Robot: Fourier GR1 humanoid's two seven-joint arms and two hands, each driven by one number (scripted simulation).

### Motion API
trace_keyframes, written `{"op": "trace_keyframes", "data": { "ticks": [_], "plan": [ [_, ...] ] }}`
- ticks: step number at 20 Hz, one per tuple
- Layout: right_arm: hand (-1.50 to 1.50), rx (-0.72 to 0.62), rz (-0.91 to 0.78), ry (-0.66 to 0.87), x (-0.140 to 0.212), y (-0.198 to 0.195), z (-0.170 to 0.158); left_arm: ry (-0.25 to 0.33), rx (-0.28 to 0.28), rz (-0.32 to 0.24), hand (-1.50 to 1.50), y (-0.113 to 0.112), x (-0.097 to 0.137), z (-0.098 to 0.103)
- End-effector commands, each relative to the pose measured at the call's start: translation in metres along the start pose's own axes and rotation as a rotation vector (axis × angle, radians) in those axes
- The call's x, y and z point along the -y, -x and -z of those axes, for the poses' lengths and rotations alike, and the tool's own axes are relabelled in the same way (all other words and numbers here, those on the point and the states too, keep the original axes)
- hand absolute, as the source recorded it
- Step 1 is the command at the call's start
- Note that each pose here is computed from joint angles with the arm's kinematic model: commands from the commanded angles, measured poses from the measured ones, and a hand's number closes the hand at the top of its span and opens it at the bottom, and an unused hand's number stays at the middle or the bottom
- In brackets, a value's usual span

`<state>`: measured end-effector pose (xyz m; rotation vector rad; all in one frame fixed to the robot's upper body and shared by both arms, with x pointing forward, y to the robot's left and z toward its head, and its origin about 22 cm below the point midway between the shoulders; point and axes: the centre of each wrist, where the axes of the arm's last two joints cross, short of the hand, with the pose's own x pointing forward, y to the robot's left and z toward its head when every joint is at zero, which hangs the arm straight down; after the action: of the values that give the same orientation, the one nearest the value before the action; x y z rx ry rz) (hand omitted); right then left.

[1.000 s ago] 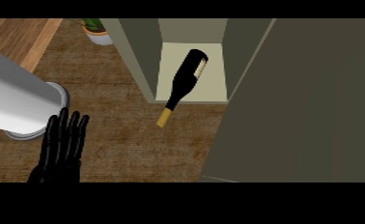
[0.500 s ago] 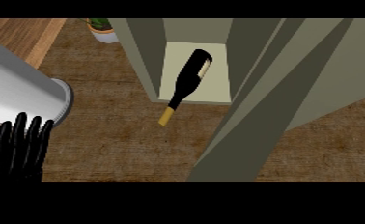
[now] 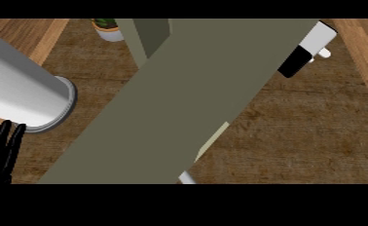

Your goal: Pick up the wine, place it into the cabinet and close the cabinet

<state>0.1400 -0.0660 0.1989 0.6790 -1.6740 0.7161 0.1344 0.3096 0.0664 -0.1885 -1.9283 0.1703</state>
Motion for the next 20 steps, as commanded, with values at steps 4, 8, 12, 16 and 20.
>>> {"op": "trace_keyframes", "data": {
  "ticks": [4, 8, 12, 16, 20],
  "plan": [
    [1.50, -0.032, -0.001, 0.006, -0.001, -0.020, 0.079, 0.027, 0.020, -0.015, -1.50, -0.021, -0.014, 0.012],
    [1.50, -0.019, -0.027, 0.029, 0.012, -0.028, 0.127, 0.023, 0.032, -0.016, -1.50, -0.022, -0.035, 0.023],
    [1.50, -0.041, -0.042, 0.037, 0.020, -0.038, 0.162, 0.005, 0.041, 0.005, -1.50, -0.038, -0.057, 0.022],
    [1.50, -0.062, 0.027, -0.011, 0.050, -0.039, 0.194, 0.026, 0.029, -0.017, -1.50, -0.031, -0.053, 0.022],
    [1.50, -0.289, 0.093, -0.285, 0.053, -0.014, 0.199, 0.056, 0.050, -0.019, -1.50, -0.037, -0.048, 0.028]
  ]
}}
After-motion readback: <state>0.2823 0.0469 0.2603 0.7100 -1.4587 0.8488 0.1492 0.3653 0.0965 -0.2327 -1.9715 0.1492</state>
